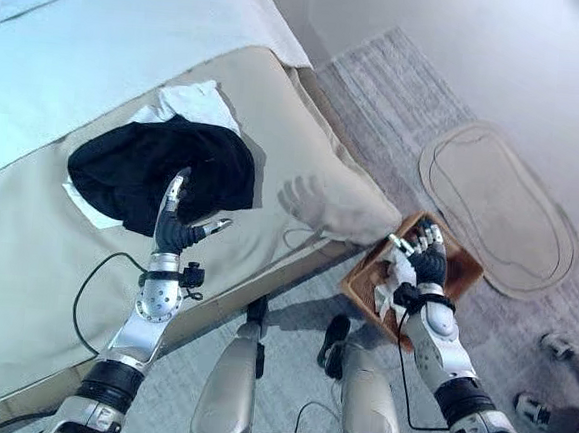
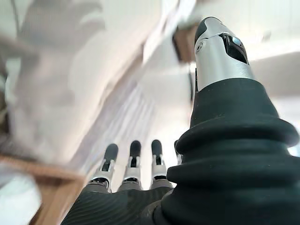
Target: Pick up clothes into the bucket
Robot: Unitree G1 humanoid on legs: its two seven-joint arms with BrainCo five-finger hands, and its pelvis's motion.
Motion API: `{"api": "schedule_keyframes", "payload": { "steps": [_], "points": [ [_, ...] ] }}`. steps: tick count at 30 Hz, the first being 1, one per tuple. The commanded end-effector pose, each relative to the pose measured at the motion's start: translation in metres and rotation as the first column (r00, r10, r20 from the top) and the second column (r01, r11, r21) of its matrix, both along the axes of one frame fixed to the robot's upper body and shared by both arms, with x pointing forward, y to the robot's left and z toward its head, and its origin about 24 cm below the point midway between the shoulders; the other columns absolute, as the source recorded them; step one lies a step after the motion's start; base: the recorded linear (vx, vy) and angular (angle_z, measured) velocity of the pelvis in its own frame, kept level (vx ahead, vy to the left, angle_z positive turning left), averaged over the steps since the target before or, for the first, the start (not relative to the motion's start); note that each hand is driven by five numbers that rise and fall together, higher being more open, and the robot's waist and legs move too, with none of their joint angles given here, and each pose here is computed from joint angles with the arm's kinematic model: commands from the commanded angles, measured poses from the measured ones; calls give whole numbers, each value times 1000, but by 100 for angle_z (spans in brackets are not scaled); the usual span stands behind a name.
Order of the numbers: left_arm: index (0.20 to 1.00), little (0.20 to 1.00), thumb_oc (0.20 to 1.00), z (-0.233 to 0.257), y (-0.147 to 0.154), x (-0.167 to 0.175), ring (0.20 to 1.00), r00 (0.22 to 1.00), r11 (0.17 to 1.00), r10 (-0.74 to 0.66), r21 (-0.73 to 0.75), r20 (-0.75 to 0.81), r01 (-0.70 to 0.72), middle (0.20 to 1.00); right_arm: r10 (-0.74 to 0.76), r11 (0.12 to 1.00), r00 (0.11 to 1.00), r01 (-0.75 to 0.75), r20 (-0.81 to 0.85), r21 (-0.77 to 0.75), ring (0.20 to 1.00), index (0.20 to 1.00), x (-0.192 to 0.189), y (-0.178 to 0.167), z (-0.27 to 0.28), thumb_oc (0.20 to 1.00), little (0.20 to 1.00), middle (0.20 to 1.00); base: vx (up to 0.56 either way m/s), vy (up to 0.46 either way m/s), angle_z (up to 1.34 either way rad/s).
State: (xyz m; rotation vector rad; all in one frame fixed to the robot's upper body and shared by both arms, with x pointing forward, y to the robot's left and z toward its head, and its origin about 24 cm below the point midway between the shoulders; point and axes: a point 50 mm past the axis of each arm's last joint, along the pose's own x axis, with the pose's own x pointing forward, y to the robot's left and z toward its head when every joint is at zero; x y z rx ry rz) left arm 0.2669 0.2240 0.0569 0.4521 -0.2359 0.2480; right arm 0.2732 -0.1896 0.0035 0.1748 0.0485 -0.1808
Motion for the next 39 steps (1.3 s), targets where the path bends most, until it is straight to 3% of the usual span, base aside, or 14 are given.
{"api": "schedule_keyframes", "payload": {
  "steps": [1,8,15,25,39],
  "points": [
    [1000,1000,1000,12,17,5,1000,997,990,55,124,53,-61,1000,106,994,994,-106,33,-3,1000,1000,-1,18,2,1000,1000,1000,66,30,11],
    [1000,1000,1000,0,36,6,1000,987,960,158,234,-4,-153,1000,219,976,974,-220,-55,1,1000,1000,-12,39,-18,1000,1000,1000,74,46,10],
    [1000,1000,1000,12,64,23,1000,946,853,318,417,64,-315,1000,322,944,947,-322,-12,-76,1000,1000,-5,52,-5,1000,1000,1000,-59,47,-3],
    [1000,1000,1000,60,86,49,1000,883,743,411,479,226,-468,1000,340,933,937,-324,85,-157,1000,1000,4,46,20,1000,1000,1000,-109,43,-8],
    [1000,1000,1000,133,116,58,1000,744,547,495,504,449,-669,1000,269,960,944,-248,191,-127,1000,1000,1,25,41,1000,1000,1000,-23,33,-6]
  ]
}}
